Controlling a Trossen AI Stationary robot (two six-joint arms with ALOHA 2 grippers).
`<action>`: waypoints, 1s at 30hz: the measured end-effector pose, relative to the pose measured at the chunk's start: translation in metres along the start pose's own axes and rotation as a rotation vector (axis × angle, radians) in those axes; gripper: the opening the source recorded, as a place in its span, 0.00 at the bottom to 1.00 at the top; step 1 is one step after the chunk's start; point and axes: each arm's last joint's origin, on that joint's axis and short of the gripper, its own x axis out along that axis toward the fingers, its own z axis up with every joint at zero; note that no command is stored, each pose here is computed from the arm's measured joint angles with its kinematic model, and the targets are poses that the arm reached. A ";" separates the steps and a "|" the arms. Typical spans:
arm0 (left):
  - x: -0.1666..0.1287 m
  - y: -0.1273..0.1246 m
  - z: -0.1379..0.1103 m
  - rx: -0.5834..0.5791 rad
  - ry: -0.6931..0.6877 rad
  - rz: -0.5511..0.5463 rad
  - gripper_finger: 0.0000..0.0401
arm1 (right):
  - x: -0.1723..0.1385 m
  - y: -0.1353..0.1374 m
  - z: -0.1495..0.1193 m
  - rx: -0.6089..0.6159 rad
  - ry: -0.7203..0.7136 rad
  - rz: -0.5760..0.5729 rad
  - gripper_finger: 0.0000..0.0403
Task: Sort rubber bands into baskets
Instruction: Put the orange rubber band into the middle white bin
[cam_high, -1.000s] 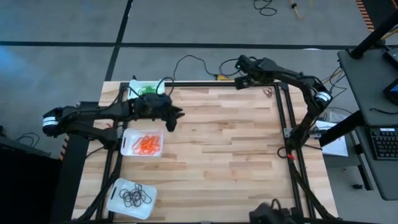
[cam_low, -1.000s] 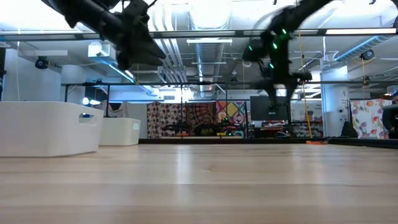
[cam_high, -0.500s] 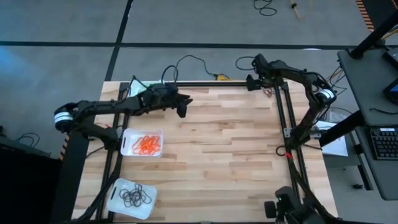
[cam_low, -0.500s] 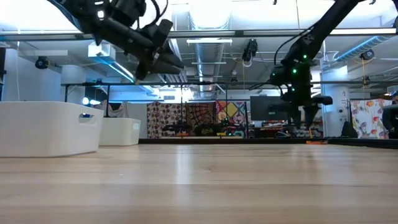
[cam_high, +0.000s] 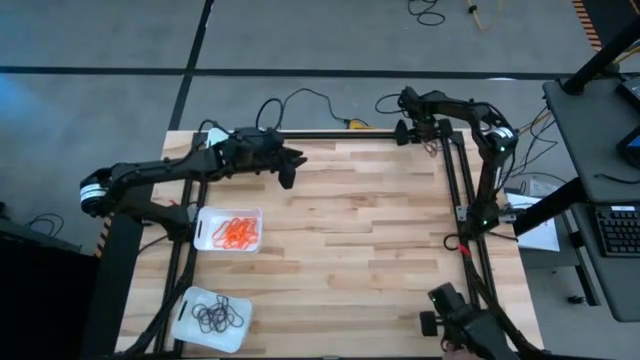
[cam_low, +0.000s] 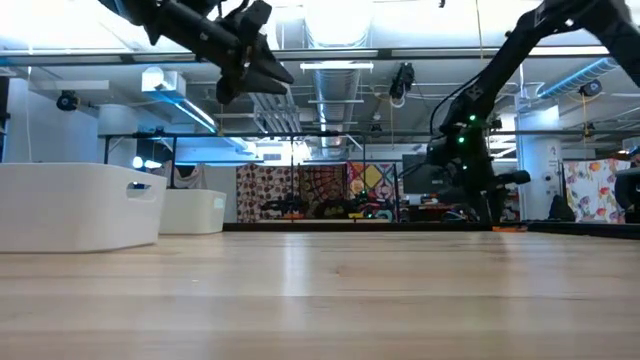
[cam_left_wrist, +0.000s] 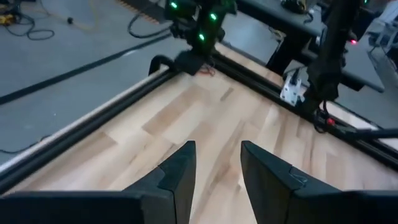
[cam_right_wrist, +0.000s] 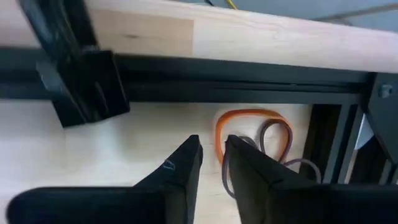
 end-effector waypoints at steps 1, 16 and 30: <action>-0.002 -0.001 0.000 0.000 0.009 0.000 0.28 | 0.001 0.001 0.003 0.010 0.014 -0.012 0.18; -0.014 -0.010 -0.005 0.043 0.064 -0.020 0.28 | 0.008 0.003 0.000 0.401 0.056 -0.120 0.25; -0.031 -0.009 -0.002 0.116 0.063 -0.005 0.28 | 0.031 -0.001 -0.011 0.409 0.075 -0.060 0.15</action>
